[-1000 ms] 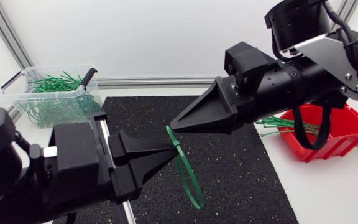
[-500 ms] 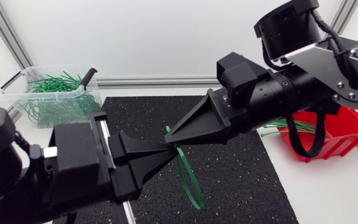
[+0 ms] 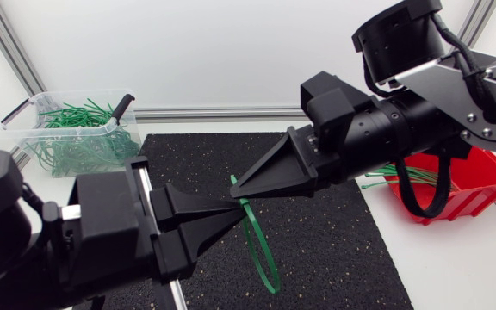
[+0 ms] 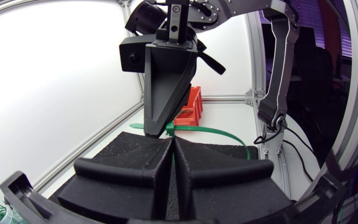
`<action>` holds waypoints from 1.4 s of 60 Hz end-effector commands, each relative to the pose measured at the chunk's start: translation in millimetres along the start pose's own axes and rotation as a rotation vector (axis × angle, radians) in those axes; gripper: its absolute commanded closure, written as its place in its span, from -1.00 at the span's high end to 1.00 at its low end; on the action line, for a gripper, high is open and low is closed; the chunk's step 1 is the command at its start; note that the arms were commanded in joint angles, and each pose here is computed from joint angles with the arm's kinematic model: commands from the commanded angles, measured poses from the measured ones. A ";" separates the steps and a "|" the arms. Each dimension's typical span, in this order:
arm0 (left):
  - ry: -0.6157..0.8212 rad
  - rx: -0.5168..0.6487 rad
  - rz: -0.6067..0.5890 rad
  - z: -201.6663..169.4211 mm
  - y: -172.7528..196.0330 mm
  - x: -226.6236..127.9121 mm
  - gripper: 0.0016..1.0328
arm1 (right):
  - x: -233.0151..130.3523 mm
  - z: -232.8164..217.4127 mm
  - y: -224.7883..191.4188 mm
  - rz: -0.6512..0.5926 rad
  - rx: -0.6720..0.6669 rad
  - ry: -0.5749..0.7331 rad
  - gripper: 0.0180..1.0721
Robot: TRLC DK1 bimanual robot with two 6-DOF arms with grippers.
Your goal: Take a green cable tie from the red box, thread the tail through the head to close it, then place it in the transparent bin on the left.
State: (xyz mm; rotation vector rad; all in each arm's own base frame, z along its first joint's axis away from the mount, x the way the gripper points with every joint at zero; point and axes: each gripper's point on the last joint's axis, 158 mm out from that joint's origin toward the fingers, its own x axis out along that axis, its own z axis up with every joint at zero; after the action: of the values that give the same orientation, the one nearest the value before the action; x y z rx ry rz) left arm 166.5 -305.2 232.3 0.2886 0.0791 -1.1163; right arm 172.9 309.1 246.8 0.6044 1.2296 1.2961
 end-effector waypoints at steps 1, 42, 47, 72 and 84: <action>-0.029 -0.013 -0.032 8.1 -10.0 -4.3 -0.92 | 0.3 7.4 -7.1 -0.011 0.006 -0.011 -0.89; 0.033 -0.046 0.104 -12.3 38.8 -9.3 -0.92 | -5.3 13.1 -16.1 -0.041 -0.017 -0.055 0.85; 0.056 -0.079 0.198 -25.2 80.5 -14.6 -0.92 | -4.5 22.8 -45.9 -0.141 -0.039 -0.099 0.88; -0.005 -0.260 0.888 -38.2 354.6 -149.6 -0.92 | -19.2 56.8 -125.0 -0.353 -0.132 -0.283 0.92; 0.041 -0.320 1.090 -69.8 442.7 -203.8 -0.92 | -27.0 62.5 -136.8 -0.422 -0.168 -0.330 0.92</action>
State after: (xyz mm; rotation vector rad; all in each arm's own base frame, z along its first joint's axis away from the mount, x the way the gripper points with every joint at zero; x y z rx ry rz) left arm 457.5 44.1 296.5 0.0606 0.0984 -0.0674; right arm 285.2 273.7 162.8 0.4156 0.9095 0.9104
